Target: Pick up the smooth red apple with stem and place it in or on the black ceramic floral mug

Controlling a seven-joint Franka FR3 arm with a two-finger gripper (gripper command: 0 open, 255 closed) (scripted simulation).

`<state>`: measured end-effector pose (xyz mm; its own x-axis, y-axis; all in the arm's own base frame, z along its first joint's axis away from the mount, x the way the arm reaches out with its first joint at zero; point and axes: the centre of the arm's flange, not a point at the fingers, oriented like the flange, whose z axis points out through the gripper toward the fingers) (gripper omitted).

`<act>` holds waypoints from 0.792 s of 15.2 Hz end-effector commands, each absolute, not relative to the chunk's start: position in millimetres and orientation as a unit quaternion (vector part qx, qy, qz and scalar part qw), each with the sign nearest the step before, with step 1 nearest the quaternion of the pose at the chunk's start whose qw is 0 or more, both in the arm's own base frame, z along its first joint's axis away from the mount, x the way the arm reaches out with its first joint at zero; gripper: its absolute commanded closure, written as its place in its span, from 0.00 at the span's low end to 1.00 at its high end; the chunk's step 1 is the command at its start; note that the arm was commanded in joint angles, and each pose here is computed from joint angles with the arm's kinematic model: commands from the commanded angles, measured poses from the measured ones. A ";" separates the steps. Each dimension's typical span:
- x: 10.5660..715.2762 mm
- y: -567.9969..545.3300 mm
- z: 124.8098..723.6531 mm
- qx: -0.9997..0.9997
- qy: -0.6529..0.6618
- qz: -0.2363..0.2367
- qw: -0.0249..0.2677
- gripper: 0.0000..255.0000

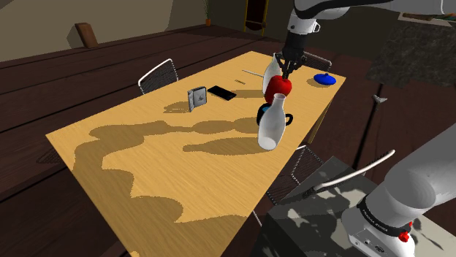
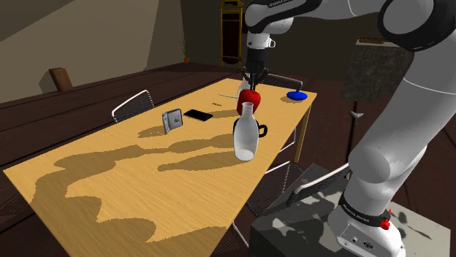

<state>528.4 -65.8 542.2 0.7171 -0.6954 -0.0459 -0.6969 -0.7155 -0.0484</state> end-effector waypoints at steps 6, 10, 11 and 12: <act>528.0 -65.3 507.3 -0.926 0.376 0.012 0.031 1.00; 528.0 -65.3 507.3 -0.926 0.376 0.012 0.031 1.00; 528.0 -65.3 507.3 -0.926 0.376 0.012 0.031 1.00; 528.0 -65.3 507.3 -0.926 0.376 0.012 0.031 1.00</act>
<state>528.0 -65.3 507.3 0.7173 -0.6953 -0.0453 -0.6968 -0.7156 -0.0487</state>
